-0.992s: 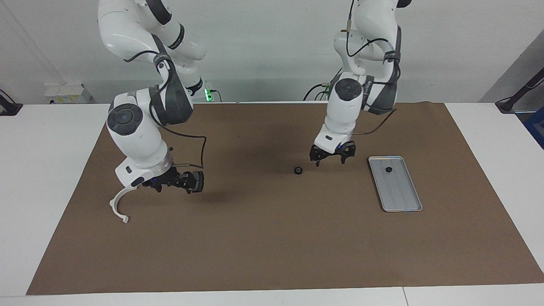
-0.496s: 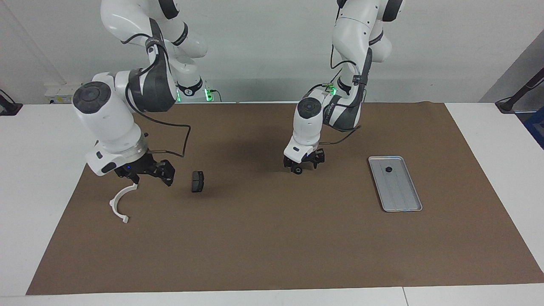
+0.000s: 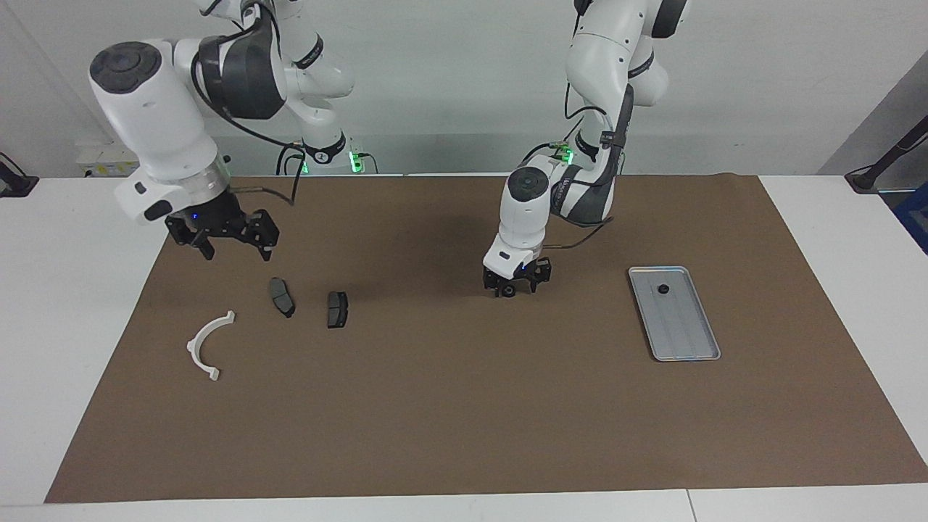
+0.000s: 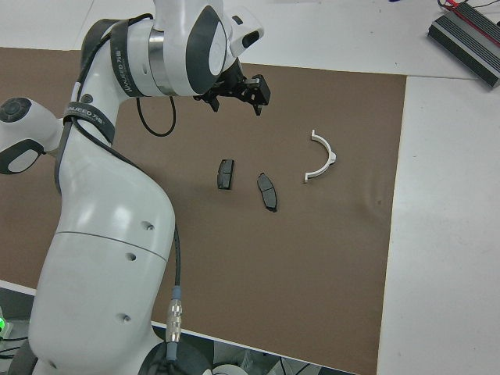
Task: Pick bearing gear from pile to tray
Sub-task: 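Grasp the second bearing with the left gripper while the right gripper retracts, then lower the second bearing into the silver tray and open the left gripper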
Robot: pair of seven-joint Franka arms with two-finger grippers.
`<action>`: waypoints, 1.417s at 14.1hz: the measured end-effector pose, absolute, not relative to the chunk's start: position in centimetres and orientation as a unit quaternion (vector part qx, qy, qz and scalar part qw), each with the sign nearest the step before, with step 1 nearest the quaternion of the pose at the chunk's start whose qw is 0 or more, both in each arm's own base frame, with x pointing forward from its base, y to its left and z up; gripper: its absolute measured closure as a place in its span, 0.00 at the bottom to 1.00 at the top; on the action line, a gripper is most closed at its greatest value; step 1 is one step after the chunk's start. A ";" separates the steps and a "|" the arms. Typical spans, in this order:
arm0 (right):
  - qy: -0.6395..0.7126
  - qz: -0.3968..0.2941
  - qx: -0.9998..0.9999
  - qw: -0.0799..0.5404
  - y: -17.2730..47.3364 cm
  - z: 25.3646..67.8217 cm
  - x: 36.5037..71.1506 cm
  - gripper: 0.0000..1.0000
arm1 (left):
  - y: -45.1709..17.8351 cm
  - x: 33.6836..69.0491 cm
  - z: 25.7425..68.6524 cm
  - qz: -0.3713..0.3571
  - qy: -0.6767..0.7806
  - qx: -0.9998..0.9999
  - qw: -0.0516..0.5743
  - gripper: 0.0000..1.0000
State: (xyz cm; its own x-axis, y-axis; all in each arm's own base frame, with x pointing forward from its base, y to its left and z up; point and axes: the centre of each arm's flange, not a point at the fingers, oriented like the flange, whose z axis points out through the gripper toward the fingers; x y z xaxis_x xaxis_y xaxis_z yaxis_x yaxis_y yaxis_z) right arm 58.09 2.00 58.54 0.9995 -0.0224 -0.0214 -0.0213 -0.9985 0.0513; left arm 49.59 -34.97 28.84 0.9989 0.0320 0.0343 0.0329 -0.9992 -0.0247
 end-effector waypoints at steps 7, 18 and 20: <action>-0.003 -0.037 0.999 0.036 3.2 61.1 52.6 0.00 | -35.1 50.2 29.6 -0.027 -0.036 -0.999 0.005 0.63; -0.006 -0.045 0.999 0.001 3.8 61.2 52.1 0.00 | -5.9 62.0 40.8 -0.007 0.035 -0.999 0.029 0.67; -0.011 -0.040 0.999 -0.004 3.8 61.5 52.1 0.00 | 0.8 62.2 39.8 -0.010 0.063 -0.998 0.021 0.67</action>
